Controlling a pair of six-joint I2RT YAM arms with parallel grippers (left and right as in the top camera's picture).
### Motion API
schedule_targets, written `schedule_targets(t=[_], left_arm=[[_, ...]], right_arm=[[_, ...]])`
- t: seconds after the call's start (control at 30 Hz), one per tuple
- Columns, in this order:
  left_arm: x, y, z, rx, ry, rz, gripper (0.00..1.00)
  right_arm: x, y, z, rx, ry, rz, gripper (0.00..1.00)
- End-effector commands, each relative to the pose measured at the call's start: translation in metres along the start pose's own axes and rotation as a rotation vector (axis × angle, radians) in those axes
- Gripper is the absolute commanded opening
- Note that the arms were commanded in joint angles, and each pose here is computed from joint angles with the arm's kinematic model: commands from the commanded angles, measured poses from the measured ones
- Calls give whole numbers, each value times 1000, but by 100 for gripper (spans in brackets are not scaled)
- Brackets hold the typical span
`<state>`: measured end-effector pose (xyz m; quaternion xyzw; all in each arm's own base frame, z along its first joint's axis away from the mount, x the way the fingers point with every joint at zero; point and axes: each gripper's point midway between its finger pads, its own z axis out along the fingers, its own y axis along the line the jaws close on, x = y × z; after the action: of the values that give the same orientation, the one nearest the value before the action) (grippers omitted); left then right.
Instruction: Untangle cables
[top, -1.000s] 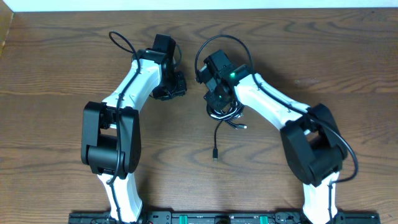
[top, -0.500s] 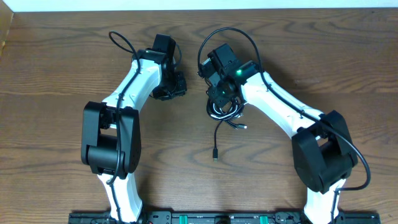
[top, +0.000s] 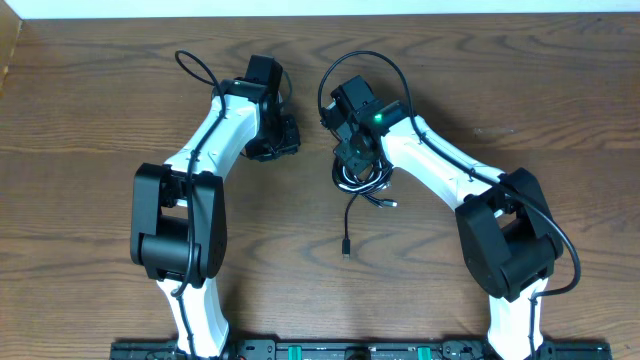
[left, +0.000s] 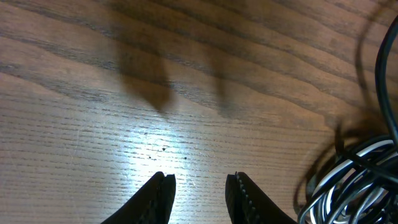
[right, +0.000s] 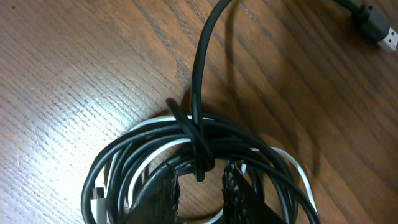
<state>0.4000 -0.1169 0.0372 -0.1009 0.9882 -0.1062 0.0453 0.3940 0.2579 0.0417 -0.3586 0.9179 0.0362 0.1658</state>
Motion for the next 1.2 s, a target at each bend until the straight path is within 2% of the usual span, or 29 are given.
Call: schedule_targets(t=[0.0, 0.17, 0.3, 0.47, 0.6, 0.7, 0.87, 0.93, 1.17], left_arm=[[3, 6, 7, -25, 14, -6, 33], [3, 6, 7, -25, 14, -6, 33], [3, 6, 7, -25, 14, -6, 33], [4, 6, 7, -26, 18, -3, 33], [7, 3, 7, -6, 32, 103, 34], [18, -19, 5, 139, 81, 251, 34], [54, -73, -20, 542, 163, 526, 38], [59, -78, -24, 586, 169, 560, 39], [61, -79, -23, 588, 169, 578, 40]], right_arm=[[5, 1, 12, 6, 26, -12, 21], [8, 2, 21, 3, 43, -12, 17], [8, 2, 24, 3, 41, -12, 1], [7, 11, 24, -60, 31, -6, 1], [2, 26, 19, -225, -5, 25, 1], [-3, 32, 11, -366, -44, 63, 1], [-7, 31, -4, -541, -104, 99, 1], [-4, 26, -5, -552, -99, 118, 1], [3, 26, -5, -562, -69, 135, 1]])
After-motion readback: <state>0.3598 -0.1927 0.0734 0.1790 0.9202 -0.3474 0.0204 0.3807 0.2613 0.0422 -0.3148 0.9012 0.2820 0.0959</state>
